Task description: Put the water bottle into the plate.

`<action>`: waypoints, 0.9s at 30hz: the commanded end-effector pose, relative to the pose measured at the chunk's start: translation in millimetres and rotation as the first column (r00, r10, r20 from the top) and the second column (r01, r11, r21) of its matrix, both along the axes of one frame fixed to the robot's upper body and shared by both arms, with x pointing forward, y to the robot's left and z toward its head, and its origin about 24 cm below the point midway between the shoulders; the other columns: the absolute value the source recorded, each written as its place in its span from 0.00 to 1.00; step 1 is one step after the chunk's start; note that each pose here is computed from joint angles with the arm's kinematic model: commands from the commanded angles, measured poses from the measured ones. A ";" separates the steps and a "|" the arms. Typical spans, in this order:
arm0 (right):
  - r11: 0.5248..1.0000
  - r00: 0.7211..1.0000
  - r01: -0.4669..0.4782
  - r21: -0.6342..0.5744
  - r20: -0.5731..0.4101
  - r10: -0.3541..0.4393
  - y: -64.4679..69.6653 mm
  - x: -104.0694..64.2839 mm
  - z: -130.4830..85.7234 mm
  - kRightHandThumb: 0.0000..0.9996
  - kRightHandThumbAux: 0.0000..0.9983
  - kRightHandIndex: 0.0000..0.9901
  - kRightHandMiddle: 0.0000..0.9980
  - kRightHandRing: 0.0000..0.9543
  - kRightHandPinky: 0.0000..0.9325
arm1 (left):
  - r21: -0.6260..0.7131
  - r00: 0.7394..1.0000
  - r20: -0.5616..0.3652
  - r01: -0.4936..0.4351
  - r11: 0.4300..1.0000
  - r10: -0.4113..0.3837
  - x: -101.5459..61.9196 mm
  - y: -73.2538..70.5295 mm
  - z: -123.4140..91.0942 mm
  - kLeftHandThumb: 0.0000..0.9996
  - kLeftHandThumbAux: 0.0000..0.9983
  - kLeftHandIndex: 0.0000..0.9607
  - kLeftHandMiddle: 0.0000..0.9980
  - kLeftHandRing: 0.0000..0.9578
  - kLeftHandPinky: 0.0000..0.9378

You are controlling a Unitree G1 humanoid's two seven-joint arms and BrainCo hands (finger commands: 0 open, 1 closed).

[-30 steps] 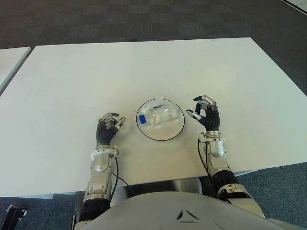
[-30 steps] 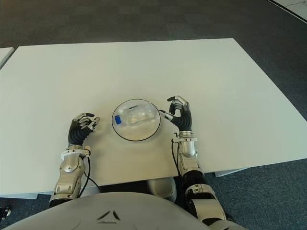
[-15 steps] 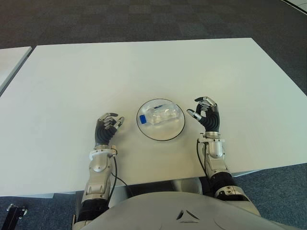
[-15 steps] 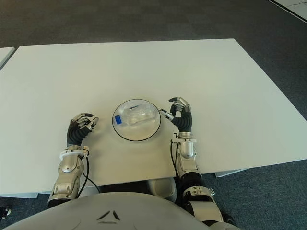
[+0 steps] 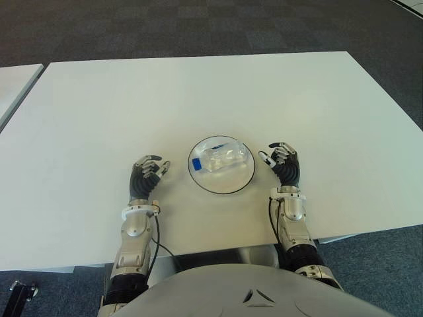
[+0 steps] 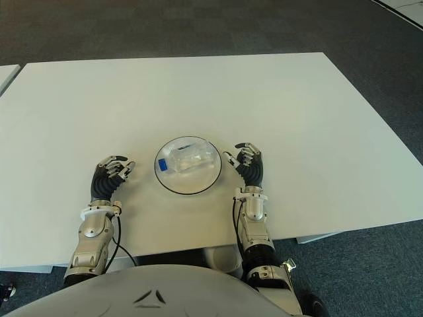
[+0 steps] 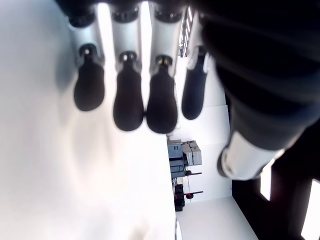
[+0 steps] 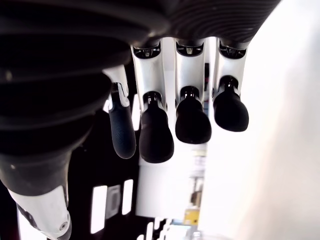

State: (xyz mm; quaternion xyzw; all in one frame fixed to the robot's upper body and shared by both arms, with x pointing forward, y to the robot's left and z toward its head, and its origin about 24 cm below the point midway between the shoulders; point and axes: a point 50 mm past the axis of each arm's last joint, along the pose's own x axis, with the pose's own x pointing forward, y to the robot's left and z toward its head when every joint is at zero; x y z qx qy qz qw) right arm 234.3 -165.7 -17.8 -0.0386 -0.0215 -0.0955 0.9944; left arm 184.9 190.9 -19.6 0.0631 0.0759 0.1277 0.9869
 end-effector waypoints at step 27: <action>0.999 0.968 -0.037 0.029 -0.245 0.043 -6.9 -7.4 -17.7 0.70 0.73 0.44 0.76 0.79 0.79 | -0.005 1.000 -0.030 0.009 1.000 -0.009 -1.8 -1.2 -4.8 0.71 0.71 0.46 0.71 0.72 0.72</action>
